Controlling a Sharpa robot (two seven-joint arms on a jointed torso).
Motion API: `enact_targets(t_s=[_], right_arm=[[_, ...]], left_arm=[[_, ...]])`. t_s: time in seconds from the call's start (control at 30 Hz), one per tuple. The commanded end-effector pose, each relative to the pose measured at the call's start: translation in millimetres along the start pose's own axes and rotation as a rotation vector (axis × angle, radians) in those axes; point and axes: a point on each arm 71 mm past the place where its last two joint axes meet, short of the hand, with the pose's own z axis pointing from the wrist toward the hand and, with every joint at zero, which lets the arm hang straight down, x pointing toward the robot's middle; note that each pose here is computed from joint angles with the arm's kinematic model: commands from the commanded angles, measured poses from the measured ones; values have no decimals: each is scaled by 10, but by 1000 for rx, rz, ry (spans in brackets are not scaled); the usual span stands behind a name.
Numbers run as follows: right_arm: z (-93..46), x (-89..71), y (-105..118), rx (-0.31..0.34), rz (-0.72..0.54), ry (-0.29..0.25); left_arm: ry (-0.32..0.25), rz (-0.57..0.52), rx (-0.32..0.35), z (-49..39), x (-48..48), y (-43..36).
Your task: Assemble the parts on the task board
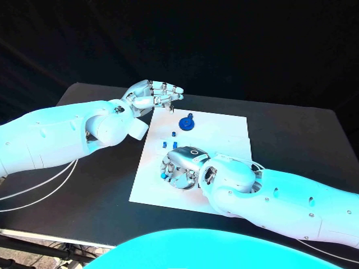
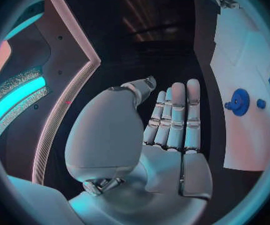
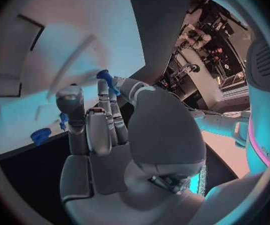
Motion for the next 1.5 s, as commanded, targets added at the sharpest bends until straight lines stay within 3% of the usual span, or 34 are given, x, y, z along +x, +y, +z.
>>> enact_targets(t_s=[0.03, 0.5, 0.8, 0.97, 1.13, 1.5], right_arm=[[-11, 29, 14, -17, 24, 6], [-166, -63, -64, -22, 92, -115], [-500, -340, -234, -28, 207, -246], [-733, -532, -518, 61, 305, -246], [-1070, -681, -887, 217, 404, -215], [-1556, -536, -1262, 460, 439, -148]], left_arm=[[14, -11, 5, 4, 17, -8], [12, -11, 0, -9, -2, -6], [9, -10, -4, -27, -24, -1], [4, -8, -7, -44, -41, 6], [0, -7, -1, -59, -49, 9], [-2, -15, 12, -83, -38, 6]])
